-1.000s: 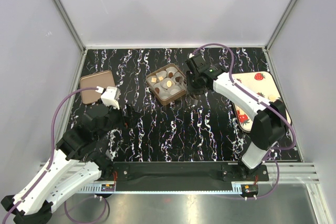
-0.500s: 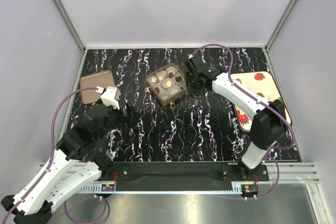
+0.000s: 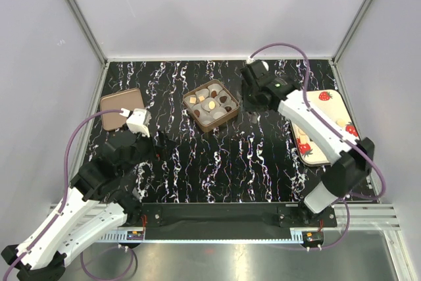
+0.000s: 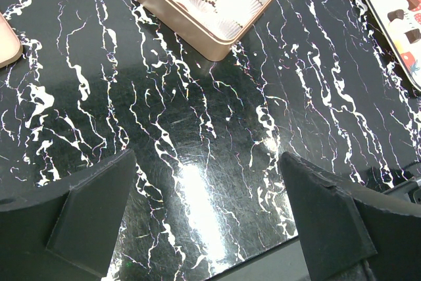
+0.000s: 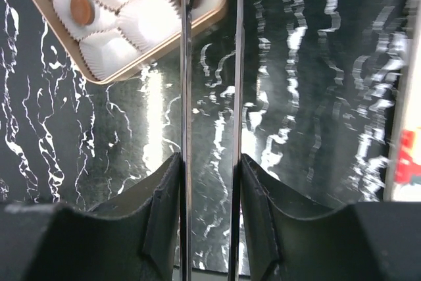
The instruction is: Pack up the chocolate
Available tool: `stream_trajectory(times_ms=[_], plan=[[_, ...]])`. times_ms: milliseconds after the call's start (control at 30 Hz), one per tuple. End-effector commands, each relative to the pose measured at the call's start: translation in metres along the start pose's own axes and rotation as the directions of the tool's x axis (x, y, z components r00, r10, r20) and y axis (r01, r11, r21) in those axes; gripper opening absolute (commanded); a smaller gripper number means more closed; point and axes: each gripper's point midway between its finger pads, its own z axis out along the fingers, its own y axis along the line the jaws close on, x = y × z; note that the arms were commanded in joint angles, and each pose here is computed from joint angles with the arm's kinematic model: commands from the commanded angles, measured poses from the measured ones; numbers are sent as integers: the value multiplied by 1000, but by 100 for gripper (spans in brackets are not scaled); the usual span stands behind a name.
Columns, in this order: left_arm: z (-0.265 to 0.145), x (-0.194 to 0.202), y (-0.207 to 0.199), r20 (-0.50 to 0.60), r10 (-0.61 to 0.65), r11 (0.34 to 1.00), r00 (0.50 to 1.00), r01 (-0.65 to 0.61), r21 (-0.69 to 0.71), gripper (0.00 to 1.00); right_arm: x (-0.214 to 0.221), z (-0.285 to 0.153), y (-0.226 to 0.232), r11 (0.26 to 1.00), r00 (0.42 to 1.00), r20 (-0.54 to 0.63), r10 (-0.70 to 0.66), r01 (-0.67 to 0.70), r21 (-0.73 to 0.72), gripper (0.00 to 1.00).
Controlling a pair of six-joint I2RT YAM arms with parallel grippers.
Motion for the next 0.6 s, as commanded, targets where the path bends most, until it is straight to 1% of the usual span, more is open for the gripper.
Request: stream_trajectory(times_ms=[0, 67, 100, 167, 200, 300, 333, 400, 500, 567], plan=[[-1, -11, -3, 49, -1, 1000, 999, 0, 16, 99, -21, -40, -44, 994, 994, 103, 41, -51, 94, 45], [-1, -11, -3, 50, -1, 1000, 999, 1, 18, 99, -19, -49, -67, 989, 990, 110, 86, -98, 112, 45], [-1, -11, -4, 50, -1, 1000, 999, 0, 19, 99, -17, -51, -90, 980, 983, 114, 143, -157, 125, 45], [-1, -11, -4, 49, -1, 1000, 999, 0, 21, 99, -14, -54, -109, 971, 975, 122, 187, -202, 126, 45], [-1, -11, -4, 49, -1, 1000, 999, 0, 21, 99, -11, -56, -128, 958, 963, 134, 233, -251, 142, 45], [-1, -10, -4, 48, -1, 1000, 999, 0, 22, 99, -1, -55, -154, 937, 953, 139, 270, -293, 191, 46], [-1, -10, -4, 49, -2, 1000, 999, 1, 24, 99, 0, -54, -169, 922, 944, 142, 297, -322, 213, 46], [-1, -10, -4, 49, 0, 1000, 999, -1, 25, 99, 9, -45, -179, 912, 939, 114, 324, -342, 225, 46], [0, -9, -4, 44, -1, 1000, 999, 0, 25, 99, 17, -39, -206, 875, 917, 117, 381, -398, 277, 46], [0, -9, -5, 41, 1, 1000, 999, -2, 27, 99, 20, -38, -229, 832, 886, 141, 442, -464, 305, 46]])
